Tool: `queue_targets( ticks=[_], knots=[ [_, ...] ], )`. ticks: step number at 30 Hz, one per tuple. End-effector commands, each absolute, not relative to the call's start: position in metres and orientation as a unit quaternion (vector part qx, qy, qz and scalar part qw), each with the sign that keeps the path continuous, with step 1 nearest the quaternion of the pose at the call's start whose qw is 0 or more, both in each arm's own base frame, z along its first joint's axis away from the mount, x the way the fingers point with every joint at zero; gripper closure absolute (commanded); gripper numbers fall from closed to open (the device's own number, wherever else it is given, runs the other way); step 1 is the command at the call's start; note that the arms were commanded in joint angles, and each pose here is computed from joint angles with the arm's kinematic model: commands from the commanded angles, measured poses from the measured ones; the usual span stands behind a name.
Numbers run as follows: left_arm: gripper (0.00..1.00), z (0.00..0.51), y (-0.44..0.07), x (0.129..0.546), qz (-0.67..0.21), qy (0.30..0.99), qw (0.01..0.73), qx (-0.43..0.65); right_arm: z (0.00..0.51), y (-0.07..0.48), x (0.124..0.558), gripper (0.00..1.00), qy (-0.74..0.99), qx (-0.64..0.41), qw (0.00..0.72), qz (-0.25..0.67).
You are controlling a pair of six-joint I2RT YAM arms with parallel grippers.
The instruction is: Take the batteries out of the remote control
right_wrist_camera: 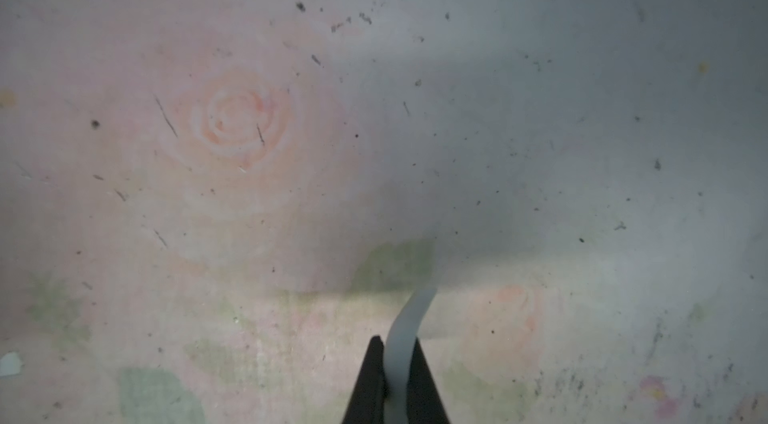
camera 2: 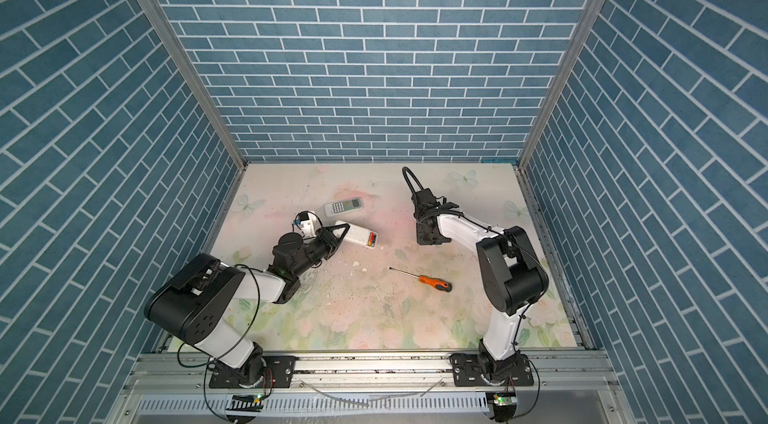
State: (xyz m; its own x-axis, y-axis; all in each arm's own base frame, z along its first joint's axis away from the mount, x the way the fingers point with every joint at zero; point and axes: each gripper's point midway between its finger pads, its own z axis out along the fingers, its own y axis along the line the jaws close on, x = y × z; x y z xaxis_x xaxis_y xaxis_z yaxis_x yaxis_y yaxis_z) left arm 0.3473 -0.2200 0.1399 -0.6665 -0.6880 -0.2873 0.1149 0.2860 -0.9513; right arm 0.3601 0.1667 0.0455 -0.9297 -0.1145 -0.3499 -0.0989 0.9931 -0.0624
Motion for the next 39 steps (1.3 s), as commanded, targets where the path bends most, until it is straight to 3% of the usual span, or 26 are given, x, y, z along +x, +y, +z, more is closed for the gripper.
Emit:
queue_targets(
  ticks=[1, 12, 18, 30, 39],
  knots=[
    [1.0, 0.156, -0.216, 0.346, -0.573, 0.701, 0.38, -0.188, 0.053, 0.175, 0.37, 0.97, 0.979, -0.075, 0.188, -0.035],
    [1.0, 0.153, -0.212, 0.34, -0.569, 0.702, 0.383, -0.192, 0.046, 0.201, 0.368, 0.78, 0.98, -0.088, 0.181, -0.007],
    [1.0, 0.152, -0.21, 0.339, -0.567, 0.704, 0.382, -0.194, 0.05, 0.209, 0.367, 0.73, 0.979, -0.091, 0.182, 0.004],
    [1.0, 0.121, -0.216, 0.319, -0.522, 0.771, 0.325, -0.167, 0.095, 0.229, 0.357, 0.69, 0.971, -0.088, 0.202, 0.088],
    [1.0, 0.107, -0.185, 0.31, -0.431, 0.8, 0.374, -0.186, 0.134, 0.237, 0.352, 0.68, 0.96, -0.091, 0.23, 0.135]
  ],
)
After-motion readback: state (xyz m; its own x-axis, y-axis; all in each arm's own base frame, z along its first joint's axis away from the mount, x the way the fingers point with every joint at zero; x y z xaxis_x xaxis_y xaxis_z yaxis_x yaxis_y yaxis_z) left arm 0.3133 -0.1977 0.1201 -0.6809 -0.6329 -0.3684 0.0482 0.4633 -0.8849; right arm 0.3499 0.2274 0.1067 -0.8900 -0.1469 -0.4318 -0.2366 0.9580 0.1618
